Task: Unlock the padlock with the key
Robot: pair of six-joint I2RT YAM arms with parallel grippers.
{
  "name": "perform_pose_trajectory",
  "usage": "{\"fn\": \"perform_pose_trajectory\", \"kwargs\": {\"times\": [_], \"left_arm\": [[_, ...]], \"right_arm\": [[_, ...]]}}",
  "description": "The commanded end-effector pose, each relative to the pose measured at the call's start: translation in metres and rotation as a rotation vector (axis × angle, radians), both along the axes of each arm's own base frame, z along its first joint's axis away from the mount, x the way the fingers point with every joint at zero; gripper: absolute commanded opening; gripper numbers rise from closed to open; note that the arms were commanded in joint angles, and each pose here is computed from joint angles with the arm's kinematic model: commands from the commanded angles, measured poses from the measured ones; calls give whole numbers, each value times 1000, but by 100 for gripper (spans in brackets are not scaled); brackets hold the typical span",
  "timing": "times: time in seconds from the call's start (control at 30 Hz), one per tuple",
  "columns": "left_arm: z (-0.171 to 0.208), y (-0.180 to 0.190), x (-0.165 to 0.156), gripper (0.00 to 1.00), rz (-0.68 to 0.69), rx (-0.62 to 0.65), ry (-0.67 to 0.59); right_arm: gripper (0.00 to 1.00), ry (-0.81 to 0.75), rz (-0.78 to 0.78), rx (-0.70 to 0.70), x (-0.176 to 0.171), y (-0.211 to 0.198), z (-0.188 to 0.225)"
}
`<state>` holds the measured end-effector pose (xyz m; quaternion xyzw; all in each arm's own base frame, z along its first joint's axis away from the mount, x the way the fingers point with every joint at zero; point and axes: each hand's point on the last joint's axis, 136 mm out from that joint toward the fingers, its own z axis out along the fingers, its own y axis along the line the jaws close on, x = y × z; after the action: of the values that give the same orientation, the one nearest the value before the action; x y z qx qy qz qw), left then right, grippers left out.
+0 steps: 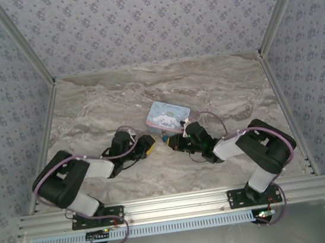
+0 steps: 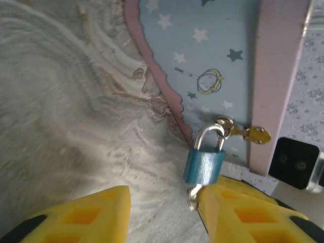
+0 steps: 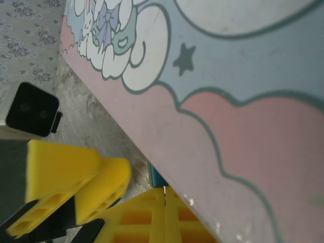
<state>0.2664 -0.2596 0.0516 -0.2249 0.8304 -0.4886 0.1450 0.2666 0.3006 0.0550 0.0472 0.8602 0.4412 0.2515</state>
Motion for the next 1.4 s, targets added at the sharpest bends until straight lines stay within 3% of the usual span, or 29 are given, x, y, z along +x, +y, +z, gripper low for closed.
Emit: {"fn": "perform_pose_trajectory", "kwargs": {"times": [0.0, 0.77, 1.37], "left_arm": [[25, -24, 16, 38, -11, -124, -79], [7, -54, 20, 36, -11, -179, -30], [11, -58, 22, 24, 16, -201, -37]], "right_arm": [[0, 35, -27, -11, -1, -6, -7], [0, 69, -40, 8, 4, -11, -8], [0, 100, -56, 59, 7, -11, -1]]}}
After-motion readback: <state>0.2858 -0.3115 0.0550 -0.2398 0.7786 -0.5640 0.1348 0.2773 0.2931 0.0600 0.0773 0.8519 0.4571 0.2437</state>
